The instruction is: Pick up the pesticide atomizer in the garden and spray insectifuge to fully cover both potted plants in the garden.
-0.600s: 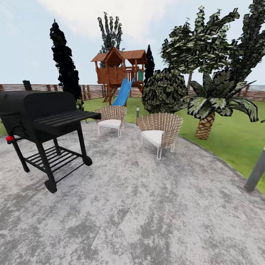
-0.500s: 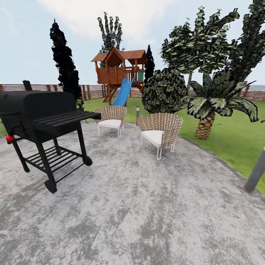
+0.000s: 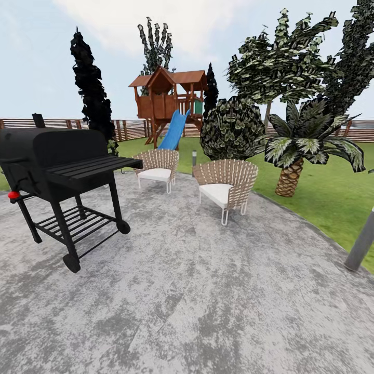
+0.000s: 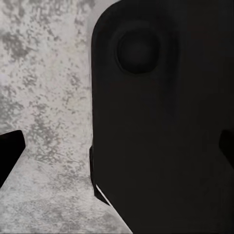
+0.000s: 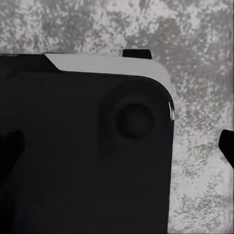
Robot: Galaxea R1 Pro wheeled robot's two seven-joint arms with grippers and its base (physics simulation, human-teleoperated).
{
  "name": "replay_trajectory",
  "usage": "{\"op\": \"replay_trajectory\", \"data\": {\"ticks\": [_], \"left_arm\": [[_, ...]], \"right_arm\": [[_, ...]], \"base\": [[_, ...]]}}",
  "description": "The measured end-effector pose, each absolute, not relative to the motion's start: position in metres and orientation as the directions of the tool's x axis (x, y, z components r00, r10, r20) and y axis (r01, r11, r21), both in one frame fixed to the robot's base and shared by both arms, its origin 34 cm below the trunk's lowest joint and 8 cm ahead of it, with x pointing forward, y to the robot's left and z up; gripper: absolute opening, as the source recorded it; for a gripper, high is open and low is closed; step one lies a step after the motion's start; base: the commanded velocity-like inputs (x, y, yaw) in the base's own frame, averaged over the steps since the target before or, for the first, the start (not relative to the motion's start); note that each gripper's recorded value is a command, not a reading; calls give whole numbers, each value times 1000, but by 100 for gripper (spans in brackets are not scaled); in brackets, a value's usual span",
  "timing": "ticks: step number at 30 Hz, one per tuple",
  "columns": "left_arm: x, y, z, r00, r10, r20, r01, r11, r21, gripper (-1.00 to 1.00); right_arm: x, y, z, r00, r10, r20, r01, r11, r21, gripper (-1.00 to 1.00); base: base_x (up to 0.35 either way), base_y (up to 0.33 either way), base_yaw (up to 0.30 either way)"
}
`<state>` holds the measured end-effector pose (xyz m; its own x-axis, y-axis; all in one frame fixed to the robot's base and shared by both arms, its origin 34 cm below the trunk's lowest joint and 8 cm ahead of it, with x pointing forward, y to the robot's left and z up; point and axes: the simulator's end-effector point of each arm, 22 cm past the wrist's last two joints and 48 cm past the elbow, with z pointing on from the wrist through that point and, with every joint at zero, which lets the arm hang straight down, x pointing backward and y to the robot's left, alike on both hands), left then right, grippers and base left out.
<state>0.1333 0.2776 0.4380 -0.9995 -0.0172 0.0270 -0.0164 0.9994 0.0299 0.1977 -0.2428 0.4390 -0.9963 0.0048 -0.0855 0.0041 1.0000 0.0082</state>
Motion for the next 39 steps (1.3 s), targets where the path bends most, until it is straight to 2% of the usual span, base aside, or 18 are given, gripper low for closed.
{"op": "replay_trajectory", "data": {"ticks": [9,10,12,16,23,39], "left_arm": [[177,308,440,-992,-93,-82,-98,993,65,100],[219,311,445,-977,-93,-190,-107,992,62,100],[388,317,496,-854,-70,-516,-106,993,42,100],[438,320,516,-808,-66,-585,-108,993,37,100],[458,333,527,-776,-78,-626,-133,990,42,100],[425,337,510,-784,-95,-613,-156,987,46,100]], "right_arm": [[230,-274,443,-985,1,-173,6,999,-31,100],[280,-274,456,-938,-3,-345,8,999,-31,100],[425,-273,521,-768,-12,-641,9,1000,-29,100],[465,-285,553,-690,10,-724,46,998,-31,100],[481,-349,578,-608,118,-785,231,972,-33,100],[458,-344,557,-655,132,-744,233,972,-33,100]], "base": [[0,0,0],[0,0,0],[0,0,0],[0,0,0],[0,0,28],[0,0,258]]}}
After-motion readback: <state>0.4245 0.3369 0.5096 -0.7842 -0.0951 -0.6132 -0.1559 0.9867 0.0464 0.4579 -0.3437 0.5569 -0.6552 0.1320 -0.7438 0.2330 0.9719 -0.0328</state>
